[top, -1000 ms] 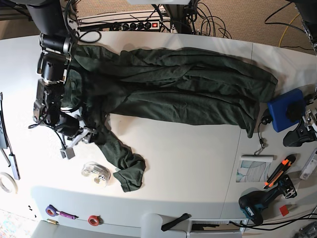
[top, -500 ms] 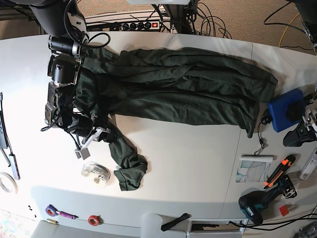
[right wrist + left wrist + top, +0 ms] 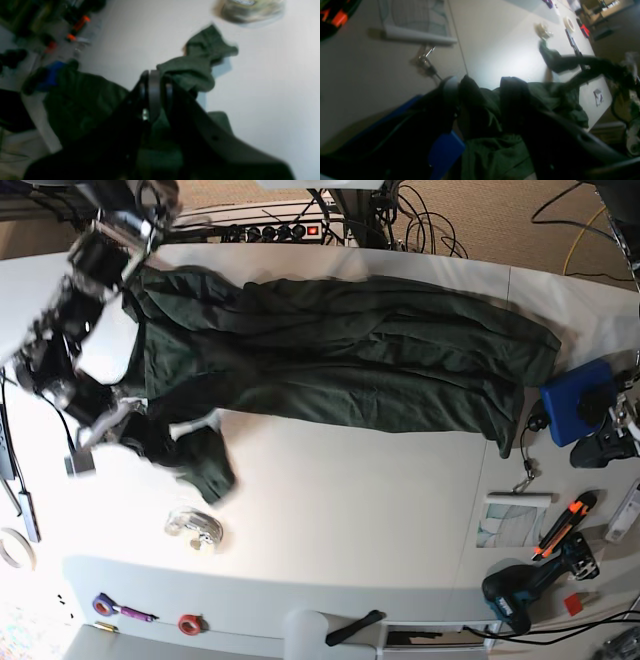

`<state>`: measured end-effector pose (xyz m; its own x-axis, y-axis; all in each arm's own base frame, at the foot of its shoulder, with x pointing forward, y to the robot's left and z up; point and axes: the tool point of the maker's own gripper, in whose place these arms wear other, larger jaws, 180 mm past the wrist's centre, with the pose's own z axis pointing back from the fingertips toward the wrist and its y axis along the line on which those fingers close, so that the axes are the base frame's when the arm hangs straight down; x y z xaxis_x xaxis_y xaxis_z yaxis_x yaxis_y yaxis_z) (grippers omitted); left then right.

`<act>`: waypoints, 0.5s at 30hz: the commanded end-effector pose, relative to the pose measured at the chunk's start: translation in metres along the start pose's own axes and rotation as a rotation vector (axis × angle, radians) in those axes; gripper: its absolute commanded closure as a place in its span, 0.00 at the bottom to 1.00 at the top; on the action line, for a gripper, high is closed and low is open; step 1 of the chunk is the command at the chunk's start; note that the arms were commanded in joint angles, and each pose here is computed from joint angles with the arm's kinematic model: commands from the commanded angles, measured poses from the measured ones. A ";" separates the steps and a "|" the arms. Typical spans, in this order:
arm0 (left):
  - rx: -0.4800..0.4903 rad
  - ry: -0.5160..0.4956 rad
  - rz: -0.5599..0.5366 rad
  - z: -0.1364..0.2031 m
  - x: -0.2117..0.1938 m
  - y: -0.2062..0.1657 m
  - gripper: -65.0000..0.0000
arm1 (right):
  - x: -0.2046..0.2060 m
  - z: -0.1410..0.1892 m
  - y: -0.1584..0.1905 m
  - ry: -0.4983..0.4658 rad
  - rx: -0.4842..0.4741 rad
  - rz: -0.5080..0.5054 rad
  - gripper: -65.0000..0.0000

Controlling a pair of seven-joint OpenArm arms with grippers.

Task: Layout the t-shirt on the table in an organized manner, then fold the t-shirt properly
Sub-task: 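Fold the grasped side edge with the right gripper over the shirt body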

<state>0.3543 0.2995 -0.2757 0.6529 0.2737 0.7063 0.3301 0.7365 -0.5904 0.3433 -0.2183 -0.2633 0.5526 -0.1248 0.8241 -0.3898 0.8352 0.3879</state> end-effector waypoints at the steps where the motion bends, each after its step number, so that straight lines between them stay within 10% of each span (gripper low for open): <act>1: -0.007 -0.063 -0.044 0.009 0.027 -0.006 0.56 | 0.018 0.011 0.010 -0.062 0.006 0.059 1.00; 15: -0.008 -0.064 -0.045 0.009 0.028 -0.006 0.56 | -0.025 0.015 0.115 -0.050 0.185 0.138 1.00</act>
<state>0.3562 0.2997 -0.2731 0.6475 0.2744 0.7110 0.3338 0.7366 -0.5883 0.2701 -0.1277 -0.2488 0.4991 -0.0298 0.8660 -0.5679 0.7436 0.3529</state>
